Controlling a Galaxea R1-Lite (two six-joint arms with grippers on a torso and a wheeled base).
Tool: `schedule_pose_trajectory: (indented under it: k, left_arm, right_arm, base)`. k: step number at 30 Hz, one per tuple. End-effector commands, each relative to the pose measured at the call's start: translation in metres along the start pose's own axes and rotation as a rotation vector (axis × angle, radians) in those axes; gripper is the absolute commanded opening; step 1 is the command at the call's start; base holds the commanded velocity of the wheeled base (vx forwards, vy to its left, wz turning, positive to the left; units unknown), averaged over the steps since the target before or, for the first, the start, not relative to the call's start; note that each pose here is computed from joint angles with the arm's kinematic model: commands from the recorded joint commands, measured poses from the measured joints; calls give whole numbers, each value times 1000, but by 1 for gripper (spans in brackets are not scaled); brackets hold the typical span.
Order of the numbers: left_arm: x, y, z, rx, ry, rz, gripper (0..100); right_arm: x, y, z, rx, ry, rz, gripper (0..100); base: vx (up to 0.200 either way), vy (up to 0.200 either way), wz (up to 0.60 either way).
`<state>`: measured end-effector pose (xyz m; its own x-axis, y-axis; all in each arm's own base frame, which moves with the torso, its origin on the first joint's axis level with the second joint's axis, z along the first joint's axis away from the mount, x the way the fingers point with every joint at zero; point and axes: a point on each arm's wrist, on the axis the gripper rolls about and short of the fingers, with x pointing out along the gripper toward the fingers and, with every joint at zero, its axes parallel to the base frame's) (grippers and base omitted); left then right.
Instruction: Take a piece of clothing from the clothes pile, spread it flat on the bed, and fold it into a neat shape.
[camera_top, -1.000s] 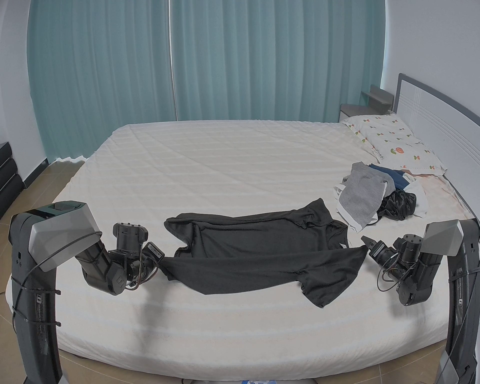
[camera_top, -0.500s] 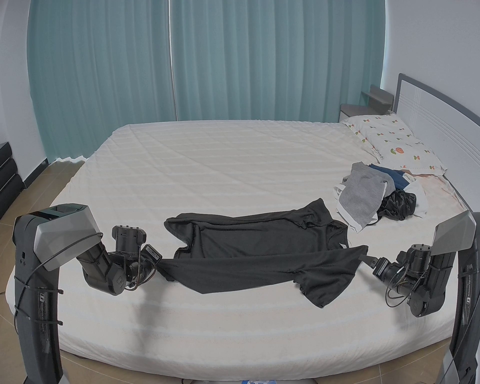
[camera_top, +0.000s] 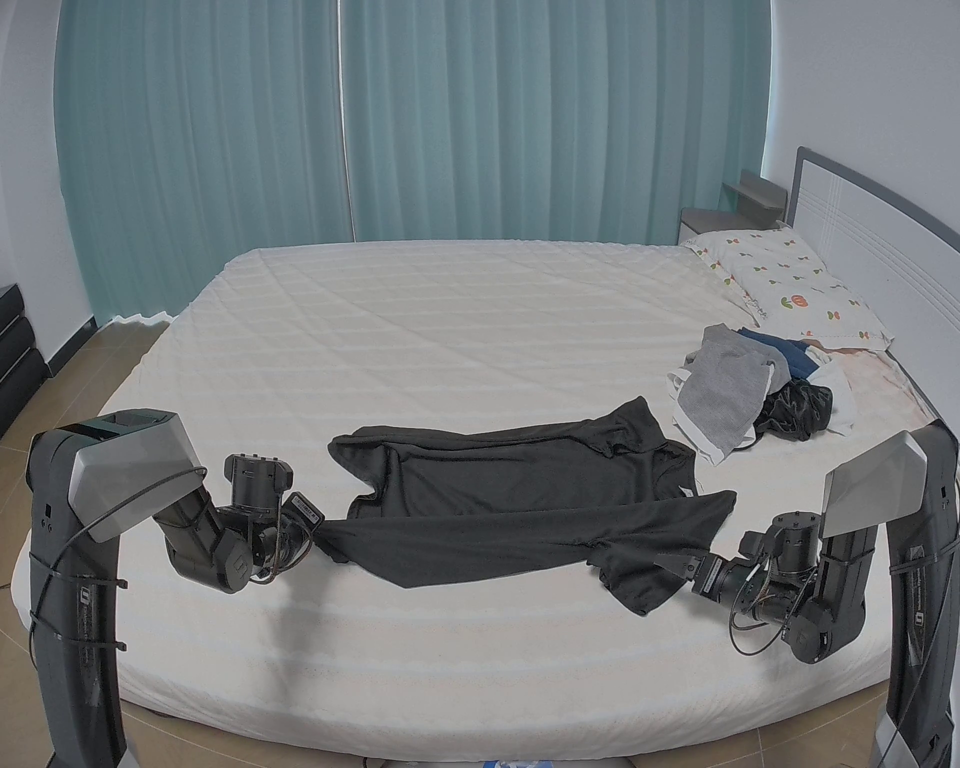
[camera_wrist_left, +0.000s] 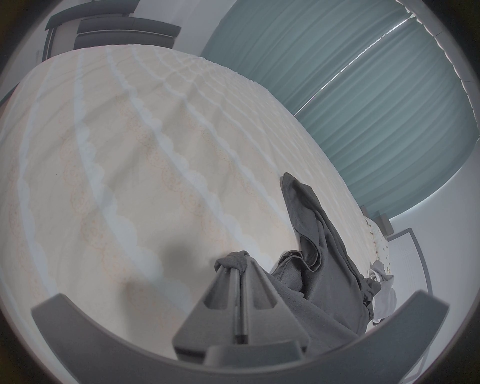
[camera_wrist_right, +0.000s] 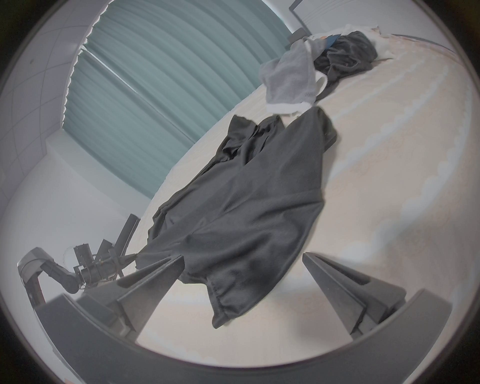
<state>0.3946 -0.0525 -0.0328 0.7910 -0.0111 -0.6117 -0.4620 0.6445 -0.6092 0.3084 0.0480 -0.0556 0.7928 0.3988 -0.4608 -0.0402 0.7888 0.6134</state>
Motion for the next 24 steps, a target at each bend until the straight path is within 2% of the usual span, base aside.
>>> schedule_pose_trajectory:
  k: [1, 6, 14, 21, 22, 24]
  left_arm:
    - [0, 0, 0, 1, -1, -1, 0]
    - [0, 0, 0, 1, -1, -1, 0]
    - [0, 0, 0, 1, -1, -1, 0]
    - [0, -1, 0, 1, -1, -2, 0]
    - [0, -1, 0, 1, -1, -2, 0]
    - [0, -1, 0, 1, -1, -2, 0]
  right_arm:
    - [6, 5, -12, -16, 36, 15, 100]
    - [11, 11, -17, -46, 46, 29, 100]
    - [14, 11, -21, -72, 85, 13, 100]
    - [15, 13, -22, -84, 81, 1, 100]
    - [15, 13, -22, -84, 81, 1, 0]
    - [15, 12, -22, -83, 83, -4, 0]
  base:
    - [0, 0, 0]
    - [0, 0, 0]
    - [0, 0, 0]
    - [0, 0, 0]
    - [0, 0, 0]
    - [0, 0, 0]
